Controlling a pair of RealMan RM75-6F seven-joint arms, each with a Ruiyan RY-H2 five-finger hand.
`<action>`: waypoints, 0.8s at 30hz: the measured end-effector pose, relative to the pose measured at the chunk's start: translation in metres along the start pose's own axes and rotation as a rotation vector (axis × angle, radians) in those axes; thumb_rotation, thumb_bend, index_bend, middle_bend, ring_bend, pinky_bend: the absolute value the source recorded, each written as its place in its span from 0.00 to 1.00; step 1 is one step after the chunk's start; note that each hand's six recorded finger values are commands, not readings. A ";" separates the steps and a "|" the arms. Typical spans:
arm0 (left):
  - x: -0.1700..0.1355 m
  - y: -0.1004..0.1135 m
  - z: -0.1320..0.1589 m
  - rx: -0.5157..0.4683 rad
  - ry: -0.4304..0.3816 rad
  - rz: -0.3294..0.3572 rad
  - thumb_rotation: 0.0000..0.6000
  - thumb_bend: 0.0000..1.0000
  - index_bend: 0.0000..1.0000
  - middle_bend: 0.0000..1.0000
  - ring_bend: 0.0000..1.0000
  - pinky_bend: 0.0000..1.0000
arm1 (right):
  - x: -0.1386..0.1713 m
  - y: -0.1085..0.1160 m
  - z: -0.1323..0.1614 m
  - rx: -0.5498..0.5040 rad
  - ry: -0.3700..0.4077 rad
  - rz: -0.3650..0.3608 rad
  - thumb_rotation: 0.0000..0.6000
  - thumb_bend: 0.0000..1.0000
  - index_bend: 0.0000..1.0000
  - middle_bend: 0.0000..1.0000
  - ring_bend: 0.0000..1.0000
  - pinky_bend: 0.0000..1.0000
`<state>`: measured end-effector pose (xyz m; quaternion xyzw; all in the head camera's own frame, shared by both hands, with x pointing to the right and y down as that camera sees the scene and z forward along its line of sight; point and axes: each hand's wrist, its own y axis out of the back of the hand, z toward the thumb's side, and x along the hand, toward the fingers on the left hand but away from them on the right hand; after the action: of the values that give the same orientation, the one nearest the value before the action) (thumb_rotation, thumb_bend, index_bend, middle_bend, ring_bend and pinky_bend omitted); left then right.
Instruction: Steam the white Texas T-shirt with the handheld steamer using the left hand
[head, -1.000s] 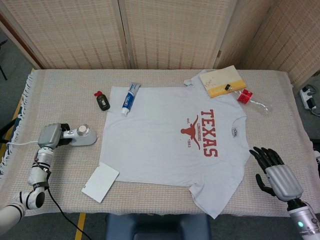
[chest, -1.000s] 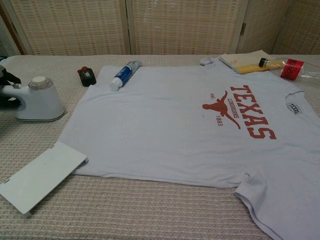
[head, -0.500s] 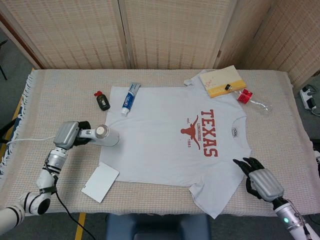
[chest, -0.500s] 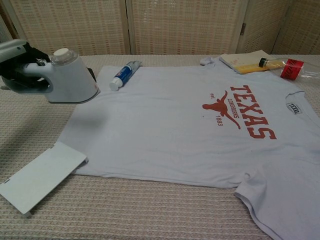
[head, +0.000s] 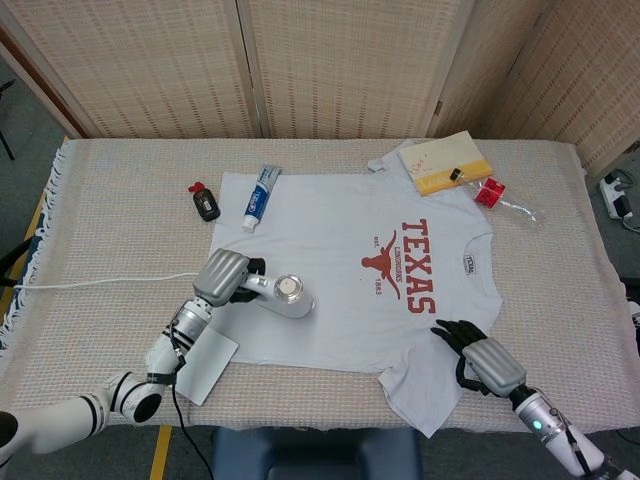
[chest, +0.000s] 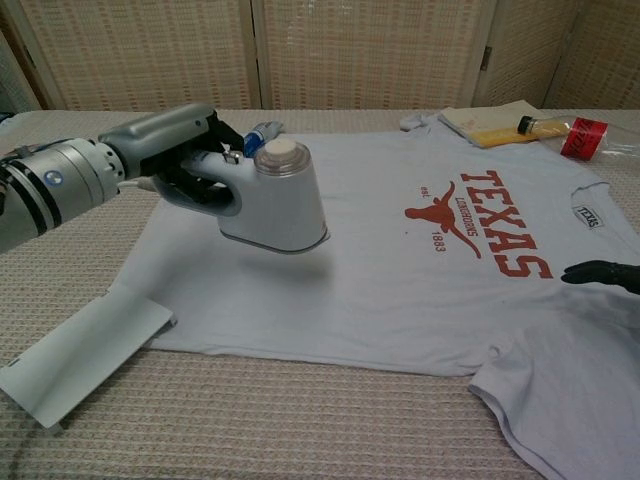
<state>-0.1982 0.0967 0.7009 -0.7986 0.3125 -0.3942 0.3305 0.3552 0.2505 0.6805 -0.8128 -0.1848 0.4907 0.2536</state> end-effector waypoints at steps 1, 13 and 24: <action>0.004 -0.003 0.003 -0.001 0.002 -0.004 1.00 0.44 0.94 1.00 0.91 0.73 | -0.003 -0.002 0.001 0.002 0.005 0.009 0.43 1.00 0.00 0.00 0.00 0.00; 0.027 -0.033 0.005 0.054 0.042 -0.024 1.00 0.45 0.94 1.00 0.91 0.73 | -0.023 -0.018 0.003 0.018 0.020 0.077 0.43 1.00 0.00 0.00 0.00 0.00; 0.030 -0.048 -0.024 0.147 0.106 -0.011 1.00 0.45 0.94 1.00 0.91 0.73 | -0.023 -0.022 0.004 0.030 0.014 0.087 0.44 1.00 0.00 0.00 0.00 0.00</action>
<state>-0.1919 0.0950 0.7624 -0.7520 0.2953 -0.4597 0.3688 0.3396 0.2566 0.7082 -0.8195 -0.1400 0.4986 0.2455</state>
